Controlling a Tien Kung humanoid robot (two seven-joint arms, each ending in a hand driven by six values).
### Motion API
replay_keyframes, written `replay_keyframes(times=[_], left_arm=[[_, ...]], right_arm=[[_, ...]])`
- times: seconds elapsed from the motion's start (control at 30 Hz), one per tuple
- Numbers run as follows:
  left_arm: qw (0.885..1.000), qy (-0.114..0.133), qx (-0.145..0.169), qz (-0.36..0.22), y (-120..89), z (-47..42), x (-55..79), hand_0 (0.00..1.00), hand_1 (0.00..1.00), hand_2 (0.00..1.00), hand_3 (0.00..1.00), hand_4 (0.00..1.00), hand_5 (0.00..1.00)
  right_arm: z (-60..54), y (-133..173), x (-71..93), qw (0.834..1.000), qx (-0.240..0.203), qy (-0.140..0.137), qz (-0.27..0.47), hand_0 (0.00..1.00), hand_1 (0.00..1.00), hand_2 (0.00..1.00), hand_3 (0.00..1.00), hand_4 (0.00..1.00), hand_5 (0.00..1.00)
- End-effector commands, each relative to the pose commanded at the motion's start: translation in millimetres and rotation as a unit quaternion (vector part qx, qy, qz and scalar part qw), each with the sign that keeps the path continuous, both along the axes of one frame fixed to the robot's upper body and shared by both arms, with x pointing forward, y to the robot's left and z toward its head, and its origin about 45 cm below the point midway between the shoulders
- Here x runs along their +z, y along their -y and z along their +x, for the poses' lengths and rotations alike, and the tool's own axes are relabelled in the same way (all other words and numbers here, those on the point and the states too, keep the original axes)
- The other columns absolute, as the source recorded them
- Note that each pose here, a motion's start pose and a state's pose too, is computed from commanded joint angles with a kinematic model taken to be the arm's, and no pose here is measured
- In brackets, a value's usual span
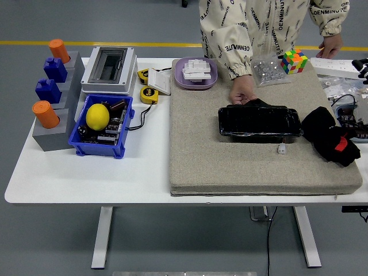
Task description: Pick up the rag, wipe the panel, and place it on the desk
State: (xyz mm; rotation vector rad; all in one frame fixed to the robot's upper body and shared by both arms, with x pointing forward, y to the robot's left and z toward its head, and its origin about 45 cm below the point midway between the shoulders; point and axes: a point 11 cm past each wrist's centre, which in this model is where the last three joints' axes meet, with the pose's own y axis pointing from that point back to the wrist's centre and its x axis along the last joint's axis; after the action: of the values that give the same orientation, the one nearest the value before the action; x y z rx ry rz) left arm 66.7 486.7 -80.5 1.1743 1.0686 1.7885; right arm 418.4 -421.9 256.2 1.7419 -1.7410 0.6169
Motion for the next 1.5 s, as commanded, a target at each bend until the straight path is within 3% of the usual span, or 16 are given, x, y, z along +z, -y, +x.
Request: replay_keyframes(times=[0.13,0.3,0.43,0.77,1.13,1.5], left_arm=[[1.000,-0.001,0.001,-0.001,1,-1.1,-0.6,0.603,0.636,0.638,0.561,0.631,0.448],[1.000,-0.002,0.002,-0.002,1,-2.8,-1.1,0.603,0.636,0.637,0.561,0.631,0.448],[1.000,0.000,0.001,-0.001,1,-0.4,-0.6,0.603,0.636,0.637,0.561,0.631,0.448],[1.000,0.000,0.001,-0.002,1,-0.4,-0.8,0.603,0.636,0.638,0.561,0.631,0.448],[1.000,-0.002,0.001,-0.002,2,-2.1,-1.2,0.603,0.636,0.636,0.560,0.631,0.448],[1.000,-0.006,-0.001,0.000,0,-5.1,-1.0,0.603,0.636,0.638,0.561,0.631,0.448]], right_arm=[[0.5,-10,-9.8,0.997,0.025,-0.018,-0.065,0.619,0.614,0.688,0.706,0.998,0.681],[0.2,-24,-29.1,0.982,0.062,-0.032,-0.177,0.622,0.613,0.695,0.723,0.998,0.680],[-0.2,-28,-42.3,0.961,0.084,-0.035,-0.260,0.622,0.613,0.695,0.723,0.998,0.680],[1.7,-26,-60.1,0.890,0.123,-0.041,-0.438,0.650,0.628,0.708,0.734,0.998,0.669],[1.1,-8,-65.5,0.903,0.079,-0.064,-0.417,0.651,0.628,0.711,0.735,0.998,0.670],[-3.6,3,-68.3,0.931,-0.044,-0.096,-0.350,0.662,0.629,0.713,0.736,0.998,0.667]])
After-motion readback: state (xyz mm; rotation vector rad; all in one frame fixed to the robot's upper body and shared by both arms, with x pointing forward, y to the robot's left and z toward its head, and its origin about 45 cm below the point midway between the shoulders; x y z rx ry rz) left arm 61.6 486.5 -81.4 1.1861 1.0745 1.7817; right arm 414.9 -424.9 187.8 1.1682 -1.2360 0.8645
